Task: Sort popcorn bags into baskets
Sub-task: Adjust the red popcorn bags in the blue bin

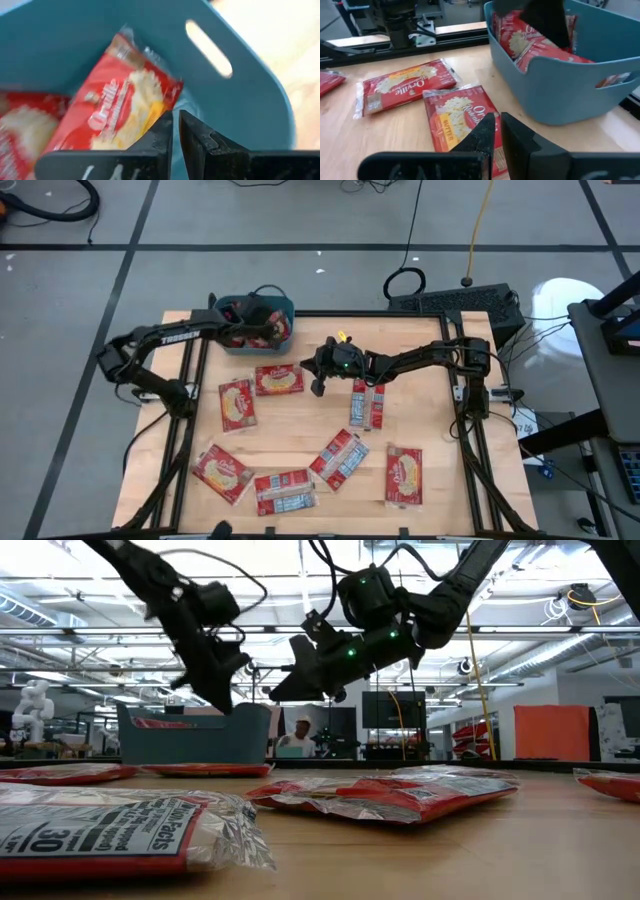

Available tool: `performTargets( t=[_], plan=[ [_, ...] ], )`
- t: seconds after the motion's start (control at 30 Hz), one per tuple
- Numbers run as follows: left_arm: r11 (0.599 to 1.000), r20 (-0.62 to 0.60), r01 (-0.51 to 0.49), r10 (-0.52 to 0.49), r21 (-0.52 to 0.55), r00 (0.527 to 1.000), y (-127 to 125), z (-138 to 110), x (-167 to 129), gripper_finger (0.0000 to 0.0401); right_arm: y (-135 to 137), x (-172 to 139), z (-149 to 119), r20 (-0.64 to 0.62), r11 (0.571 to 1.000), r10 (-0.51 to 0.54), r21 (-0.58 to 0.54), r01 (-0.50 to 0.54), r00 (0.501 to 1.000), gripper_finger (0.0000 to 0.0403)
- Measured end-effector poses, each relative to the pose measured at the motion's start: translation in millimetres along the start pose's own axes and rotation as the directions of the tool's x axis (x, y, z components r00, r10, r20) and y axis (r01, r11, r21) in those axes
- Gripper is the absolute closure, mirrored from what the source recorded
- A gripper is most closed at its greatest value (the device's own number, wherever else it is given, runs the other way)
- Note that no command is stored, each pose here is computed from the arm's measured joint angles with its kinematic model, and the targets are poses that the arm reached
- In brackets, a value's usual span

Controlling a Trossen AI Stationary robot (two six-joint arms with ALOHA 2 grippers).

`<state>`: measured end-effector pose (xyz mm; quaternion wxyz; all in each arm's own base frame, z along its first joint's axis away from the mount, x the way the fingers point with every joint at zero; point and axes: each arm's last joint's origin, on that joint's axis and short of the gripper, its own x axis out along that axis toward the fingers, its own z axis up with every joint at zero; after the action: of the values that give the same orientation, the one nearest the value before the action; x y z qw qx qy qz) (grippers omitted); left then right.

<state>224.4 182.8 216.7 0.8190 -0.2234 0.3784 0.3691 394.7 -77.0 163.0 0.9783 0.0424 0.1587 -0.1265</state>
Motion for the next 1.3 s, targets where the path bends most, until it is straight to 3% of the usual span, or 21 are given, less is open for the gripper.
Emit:
performTargets(
  t=[0.3,0.5,0.73,0.93,1.17,1.3],
  plan=[
    [0.988,-0.088,0.145,-0.149,-0.048,0.985,26.6,-2.8,59.9,0.0366,0.4,0.0,-0.8,-0.008,1.0,0.002,0.019,-0.002,1.0,0.038],
    [0.988,-0.103,0.128,-0.137,-0.085,0.985,37.7,-5.4,78.8,0.0366,0.2,0.0,-0.7,-0.007,1.0,0.0,0.017,0.0,1.0,0.038],
    [0.998,-0.066,0.003,-0.007,-0.064,0.998,41.0,-0.7,64.6,0.0366,0.3,0.0,-0.8,-0.008,1.0,0.001,-0.004,-0.001,1.0,0.038],
    [0.996,-0.006,-0.058,0.057,-0.072,0.998,41.2,9.1,33.5,0.0366,0.3,0.0,-0.4,-0.004,1.0,0.002,-0.006,-0.002,1.0,0.038],
    [0.997,-0.072,-0.048,0.044,-0.06,0.996,43.8,21.7,6.6,0.0363,0.3,0.0,-0.1,-0.001,1.0,0.003,-0.006,-0.003,1.0,0.038],
    [0.997,-0.09,-0.065,0.061,-0.041,0.994,50.3,33.6,2.6,0.0334,0.3,0.0,-0.1,-0.001,1.0,0.003,-0.007,-0.003,1.0,0.038]
  ],
)
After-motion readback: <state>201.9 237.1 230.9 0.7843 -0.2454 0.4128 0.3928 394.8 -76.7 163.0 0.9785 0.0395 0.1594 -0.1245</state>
